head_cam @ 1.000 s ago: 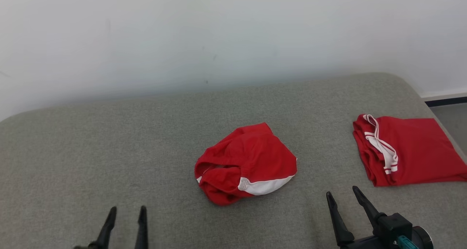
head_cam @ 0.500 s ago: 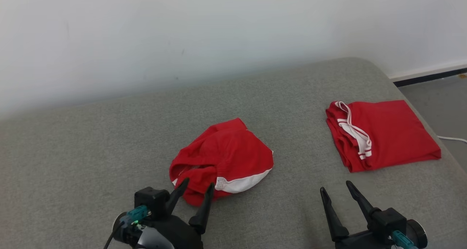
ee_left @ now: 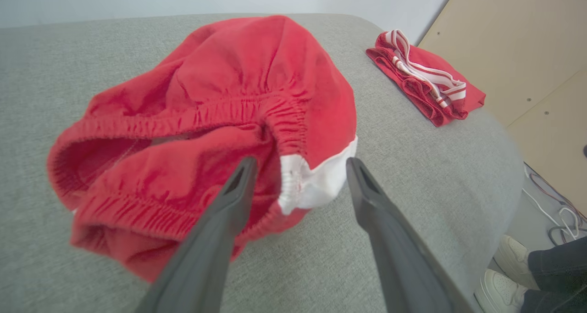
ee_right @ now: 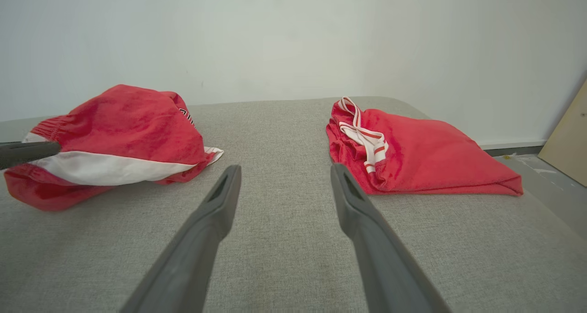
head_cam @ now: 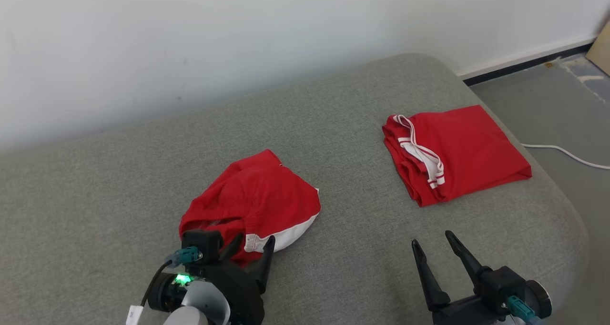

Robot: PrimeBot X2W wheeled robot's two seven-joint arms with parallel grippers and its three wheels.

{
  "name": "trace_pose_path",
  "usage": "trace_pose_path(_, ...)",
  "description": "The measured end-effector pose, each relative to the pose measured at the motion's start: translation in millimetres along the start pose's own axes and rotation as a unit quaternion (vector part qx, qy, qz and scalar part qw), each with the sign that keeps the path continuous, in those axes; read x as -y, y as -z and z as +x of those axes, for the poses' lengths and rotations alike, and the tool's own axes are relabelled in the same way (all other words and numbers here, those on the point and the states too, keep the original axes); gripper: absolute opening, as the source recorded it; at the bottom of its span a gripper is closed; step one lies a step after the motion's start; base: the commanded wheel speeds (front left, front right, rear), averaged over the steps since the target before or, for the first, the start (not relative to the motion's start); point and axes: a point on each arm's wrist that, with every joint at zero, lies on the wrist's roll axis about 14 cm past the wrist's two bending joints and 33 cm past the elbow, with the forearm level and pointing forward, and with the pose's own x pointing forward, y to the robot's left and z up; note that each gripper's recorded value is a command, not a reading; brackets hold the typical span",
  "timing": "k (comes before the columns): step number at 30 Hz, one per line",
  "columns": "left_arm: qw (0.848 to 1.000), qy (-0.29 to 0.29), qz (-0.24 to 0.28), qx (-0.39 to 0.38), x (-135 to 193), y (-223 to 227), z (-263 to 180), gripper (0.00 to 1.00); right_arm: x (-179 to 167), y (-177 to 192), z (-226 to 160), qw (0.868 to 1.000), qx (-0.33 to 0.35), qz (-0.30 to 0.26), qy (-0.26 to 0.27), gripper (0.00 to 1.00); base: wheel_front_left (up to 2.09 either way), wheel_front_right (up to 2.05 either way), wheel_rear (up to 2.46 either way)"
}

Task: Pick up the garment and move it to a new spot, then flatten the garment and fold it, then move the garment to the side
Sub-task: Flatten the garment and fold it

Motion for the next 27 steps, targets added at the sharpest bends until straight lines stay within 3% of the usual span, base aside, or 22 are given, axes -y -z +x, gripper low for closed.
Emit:
trace_pose_path(3,1.000,-0.006,0.000,-0.025,-0.9,8.1,7.4,1.00,3.8,1.7,-3.1,1.000,-0.003,-0.001,0.007,1.00,0.00,0.00,0.00)
trace_pose_path(4,0.999,-0.006,-0.002,-0.036,-0.5,11.6,8.8,0.51,4.5,1.5,-3.4,1.000,-0.003,-0.001,0.007,1.00,0.00,0.00,0.00)
trace_pose_path(5,0.999,-0.006,-0.001,-0.038,-0.1,12.0,10.0,0.14,5.0,1.1,-3.4,1.000,-0.003,-0.001,0.008,1.00,0.00,0.00,0.00)
trace_pose_path(6,0.999,-0.006,0.000,-0.037,0.2,10.4,11.5,0.14,5.1,0.5,-3.2,1.000,-0.002,-0.002,0.008,1.00,0.00,0.00,0.00)
trace_pose_path(7,0.999,-0.006,0.000,-0.034,-0.1,8.3,13.0,0.00,5.0,0.2,-3.1,1.000,-0.001,-0.002,0.008,1.00,0.00,0.00,0.00)
trace_pose_path(14,1.000,0.011,-0.002,0.018,8.6,-20.4,19.4,0.00,4.7,-0.3,-3.7,1.000,0.000,-0.002,0.006,1.00,0.00,0.00,0.00)
trace_pose_path(21,0.993,0.065,0.014,0.102,38.2,-85.6,27.7,0.00,2.4,-2.0,-1.5,1.000,0.003,-0.002,0.002,1.00,0.00,0.00,0.00)
trace_pose_path(27,0.969,0.142,0.018,0.202,87.7,-164.1,24.6,0.00,-0.2,-2.8,-0.4,1.000,0.004,-0.001,-0.001,1.00,0.00,0.00,0.00)
